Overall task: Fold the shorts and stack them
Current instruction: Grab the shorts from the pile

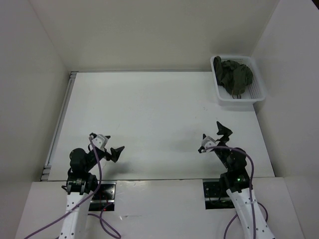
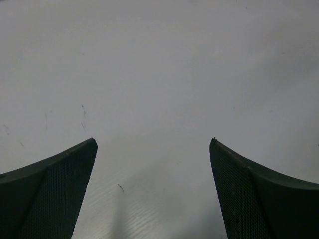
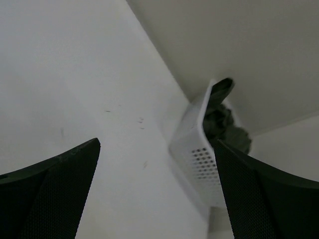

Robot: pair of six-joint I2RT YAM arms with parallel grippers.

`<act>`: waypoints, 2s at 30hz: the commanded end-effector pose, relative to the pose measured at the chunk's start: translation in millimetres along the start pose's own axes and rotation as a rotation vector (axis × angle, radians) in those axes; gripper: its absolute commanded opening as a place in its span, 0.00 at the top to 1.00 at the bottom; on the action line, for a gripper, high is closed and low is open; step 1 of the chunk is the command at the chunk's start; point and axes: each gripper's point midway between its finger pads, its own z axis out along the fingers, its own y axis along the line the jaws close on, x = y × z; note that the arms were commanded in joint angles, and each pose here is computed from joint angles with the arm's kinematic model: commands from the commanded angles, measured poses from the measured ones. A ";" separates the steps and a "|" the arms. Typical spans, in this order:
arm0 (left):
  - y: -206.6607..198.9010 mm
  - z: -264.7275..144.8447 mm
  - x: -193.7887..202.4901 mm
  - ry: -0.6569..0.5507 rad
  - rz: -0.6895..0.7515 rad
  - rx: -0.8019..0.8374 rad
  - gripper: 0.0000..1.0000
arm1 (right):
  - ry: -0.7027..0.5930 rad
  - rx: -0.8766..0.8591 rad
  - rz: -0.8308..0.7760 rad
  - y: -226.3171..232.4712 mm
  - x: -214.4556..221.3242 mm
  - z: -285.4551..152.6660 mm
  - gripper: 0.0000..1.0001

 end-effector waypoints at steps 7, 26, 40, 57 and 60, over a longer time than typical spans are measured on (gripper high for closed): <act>17.8 -9.3 -122.1 -0.322 0.217 -0.110 0.00 | -0.345 0.179 -0.305 -82.8 -121.3 -18.2 0.00; 168.6 186.6 -145.8 0.496 -0.161 -0.279 0.00 | 0.538 0.517 0.904 -225.2 8.6 230.0 0.01; 139.5 279.6 -93.0 0.604 -0.084 -0.237 0.00 | 0.781 1.104 0.922 -270.3 209.2 216.0 0.16; 124.6 281.1 -78.3 0.644 -0.077 -0.217 0.00 | 0.907 0.881 0.999 -212.7 265.6 217.0 0.22; 123.8 278.5 -79.3 0.644 -0.077 -0.217 0.00 | 0.917 0.878 0.998 -209.3 267.6 215.4 0.35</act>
